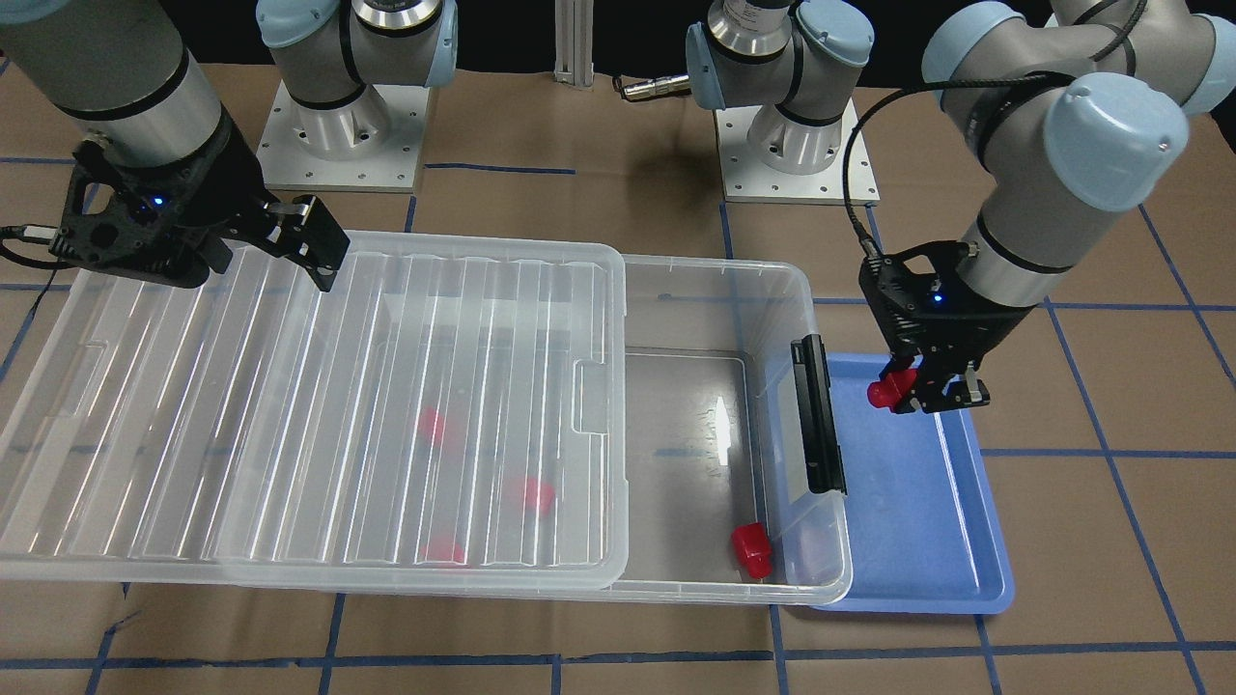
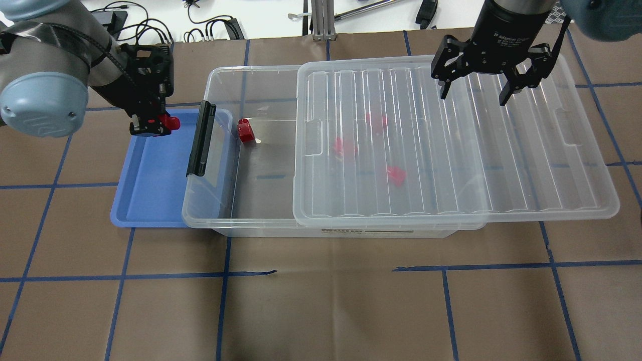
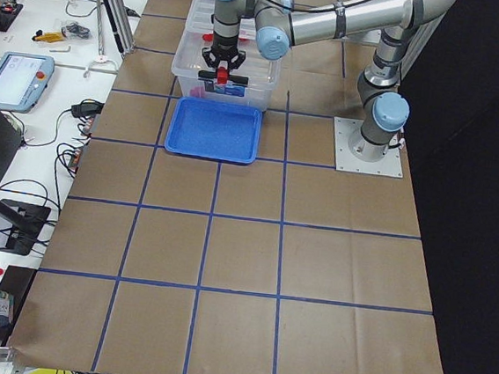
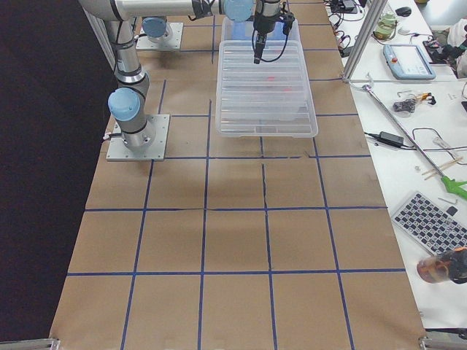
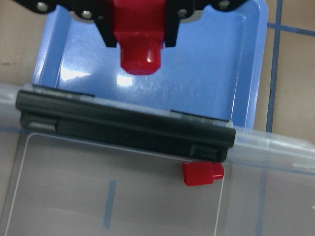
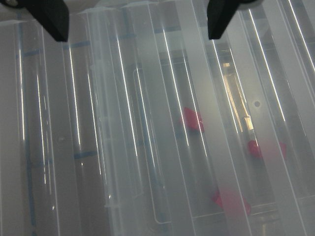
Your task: Place red block in blue tray from box
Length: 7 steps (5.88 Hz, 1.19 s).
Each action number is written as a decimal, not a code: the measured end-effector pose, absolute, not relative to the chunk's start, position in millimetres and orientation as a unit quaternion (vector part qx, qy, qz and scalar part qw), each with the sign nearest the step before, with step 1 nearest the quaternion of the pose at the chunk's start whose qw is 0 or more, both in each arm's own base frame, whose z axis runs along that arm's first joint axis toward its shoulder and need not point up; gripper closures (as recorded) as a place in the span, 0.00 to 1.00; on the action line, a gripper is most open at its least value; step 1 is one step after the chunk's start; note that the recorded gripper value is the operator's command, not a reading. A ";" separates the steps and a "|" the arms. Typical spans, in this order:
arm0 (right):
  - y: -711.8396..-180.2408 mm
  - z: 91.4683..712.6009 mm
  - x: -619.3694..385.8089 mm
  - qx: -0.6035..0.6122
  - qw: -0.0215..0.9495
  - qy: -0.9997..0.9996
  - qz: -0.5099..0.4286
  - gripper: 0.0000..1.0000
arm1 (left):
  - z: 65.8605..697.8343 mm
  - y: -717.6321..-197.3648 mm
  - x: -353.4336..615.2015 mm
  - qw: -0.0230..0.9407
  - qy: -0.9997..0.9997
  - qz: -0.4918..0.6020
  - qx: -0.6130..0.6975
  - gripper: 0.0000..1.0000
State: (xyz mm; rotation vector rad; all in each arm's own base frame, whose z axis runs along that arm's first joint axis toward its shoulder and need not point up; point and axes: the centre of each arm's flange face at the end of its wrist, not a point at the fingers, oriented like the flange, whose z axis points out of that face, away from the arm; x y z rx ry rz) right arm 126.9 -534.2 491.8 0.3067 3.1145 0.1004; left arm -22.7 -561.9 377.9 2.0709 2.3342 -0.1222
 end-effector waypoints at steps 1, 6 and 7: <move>-537.4 492.7 114.6 0.109 0.005 0.994 0.030 0.00 | 358.3 -569.0 -0.2 0.006 0.726 -0.034 0.687 0.98; -552.7 483.9 -56.5 0.045 0.013 0.999 0.027 0.00 | 224.6 -590.7 29.1 -0.032 0.689 -0.012 0.724 0.90; -554.3 474.9 -90.5 0.041 0.006 0.999 0.033 0.00 | 211.3 -583.4 27.3 -0.033 0.691 -0.012 0.722 0.36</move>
